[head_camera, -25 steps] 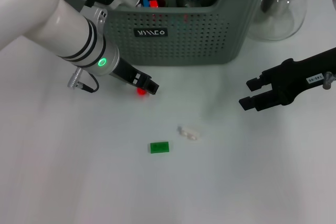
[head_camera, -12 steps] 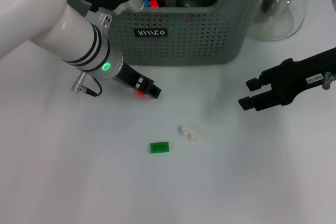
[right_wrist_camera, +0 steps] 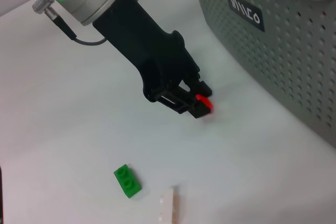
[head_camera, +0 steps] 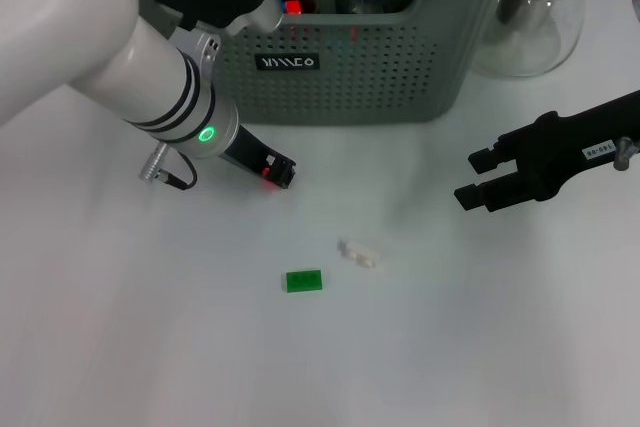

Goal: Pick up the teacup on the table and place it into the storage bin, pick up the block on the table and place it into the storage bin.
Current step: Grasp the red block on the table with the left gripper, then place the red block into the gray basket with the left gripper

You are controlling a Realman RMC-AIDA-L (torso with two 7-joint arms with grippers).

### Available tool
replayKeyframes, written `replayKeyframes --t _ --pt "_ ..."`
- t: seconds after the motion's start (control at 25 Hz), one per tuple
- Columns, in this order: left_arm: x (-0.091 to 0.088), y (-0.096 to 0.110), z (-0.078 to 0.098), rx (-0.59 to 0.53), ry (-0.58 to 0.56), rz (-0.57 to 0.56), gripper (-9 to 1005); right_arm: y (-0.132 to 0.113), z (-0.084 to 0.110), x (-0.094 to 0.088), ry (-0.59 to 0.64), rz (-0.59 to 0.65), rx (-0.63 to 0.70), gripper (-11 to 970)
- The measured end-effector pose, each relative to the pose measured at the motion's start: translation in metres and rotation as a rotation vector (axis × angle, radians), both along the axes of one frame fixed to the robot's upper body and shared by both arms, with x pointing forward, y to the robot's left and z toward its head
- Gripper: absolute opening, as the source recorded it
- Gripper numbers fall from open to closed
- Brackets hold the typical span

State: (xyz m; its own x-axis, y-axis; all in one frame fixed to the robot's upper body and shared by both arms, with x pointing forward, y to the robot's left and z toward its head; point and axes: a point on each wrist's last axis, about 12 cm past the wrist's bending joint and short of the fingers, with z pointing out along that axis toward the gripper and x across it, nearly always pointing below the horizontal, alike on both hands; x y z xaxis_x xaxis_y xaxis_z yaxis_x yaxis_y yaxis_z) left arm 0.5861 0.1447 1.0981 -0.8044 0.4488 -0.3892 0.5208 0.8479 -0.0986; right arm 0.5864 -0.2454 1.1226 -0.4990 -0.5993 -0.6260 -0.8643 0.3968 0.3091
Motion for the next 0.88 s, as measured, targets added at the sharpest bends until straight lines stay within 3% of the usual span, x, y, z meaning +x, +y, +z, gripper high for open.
replayKeyframes --t 0.4,0.56,0.72,0.88 --pt "0.0 -0.003 0.004 0.0 -0.009 -0.005 186 -0.002 -0.002 -0.002 0.003 -0.002 0.001 661" --pt "-0.005 -0.002 0.017 0.006 0.006 -0.035 202 -0.003 -0.002 -0.002 0.0 -0.003 0.0 661" --pt "-0.018 0.005 0.047 -0.06 -0.002 -0.095 217 -0.004 -0.002 -0.002 -0.001 -0.003 -0.002 661" --pt "-0.035 0.015 0.101 -0.333 -0.05 -0.217 233 -0.005 -0.001 -0.002 -0.002 -0.005 -0.001 661"
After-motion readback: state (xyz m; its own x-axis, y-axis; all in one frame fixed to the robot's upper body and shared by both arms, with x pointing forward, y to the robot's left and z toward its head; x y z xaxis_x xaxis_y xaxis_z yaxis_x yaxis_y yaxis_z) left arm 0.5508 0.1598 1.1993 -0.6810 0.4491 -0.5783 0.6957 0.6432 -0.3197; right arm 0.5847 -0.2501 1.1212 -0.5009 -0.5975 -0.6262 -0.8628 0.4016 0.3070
